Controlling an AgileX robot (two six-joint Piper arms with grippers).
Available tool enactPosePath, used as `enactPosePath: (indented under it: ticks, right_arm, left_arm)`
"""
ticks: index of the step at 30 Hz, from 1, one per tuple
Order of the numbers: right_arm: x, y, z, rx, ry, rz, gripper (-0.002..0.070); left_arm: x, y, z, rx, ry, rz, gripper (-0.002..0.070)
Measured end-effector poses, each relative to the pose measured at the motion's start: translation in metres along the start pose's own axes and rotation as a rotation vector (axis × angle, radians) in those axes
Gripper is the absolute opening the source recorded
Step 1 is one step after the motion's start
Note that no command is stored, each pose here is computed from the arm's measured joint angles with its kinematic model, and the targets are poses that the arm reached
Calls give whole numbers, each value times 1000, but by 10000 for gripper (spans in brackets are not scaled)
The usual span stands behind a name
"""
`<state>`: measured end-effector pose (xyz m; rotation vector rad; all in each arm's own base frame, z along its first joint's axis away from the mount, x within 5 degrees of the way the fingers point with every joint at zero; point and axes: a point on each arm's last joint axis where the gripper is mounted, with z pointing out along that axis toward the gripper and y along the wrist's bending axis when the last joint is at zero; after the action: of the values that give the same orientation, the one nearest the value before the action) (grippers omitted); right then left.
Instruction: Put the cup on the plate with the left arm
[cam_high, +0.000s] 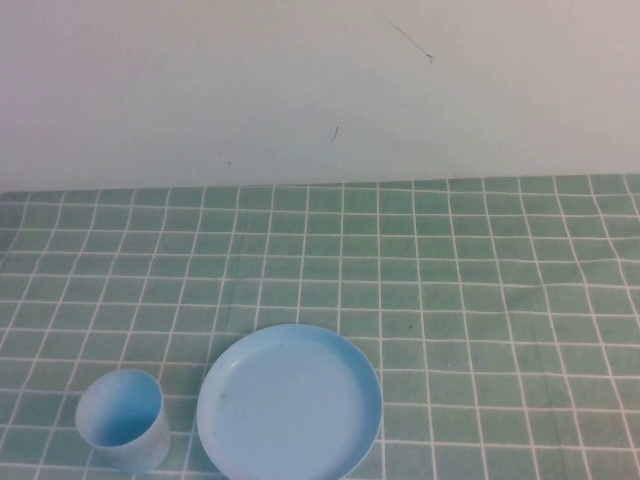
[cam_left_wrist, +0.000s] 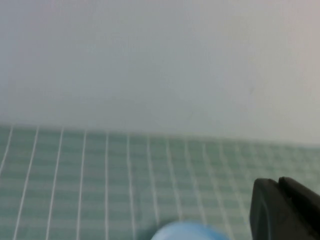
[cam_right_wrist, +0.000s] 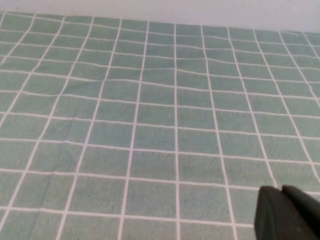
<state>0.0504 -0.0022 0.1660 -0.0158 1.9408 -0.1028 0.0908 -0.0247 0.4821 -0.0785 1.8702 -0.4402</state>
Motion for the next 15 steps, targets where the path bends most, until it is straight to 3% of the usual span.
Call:
enactPosePath:
  ticks: [3,7,15]
  right_arm:
    - [0,0,0,0,0,0,-2]
    - [0,0,0,0,0,0,-2]
    - [0,0,0,0,0,0,-2]
  left_arm:
    - [15,12,28,-114,261,0,-3]
    - [26,23,47,-222,442,28,-3]
    - [35,29,74,-265,591,-6,-3]
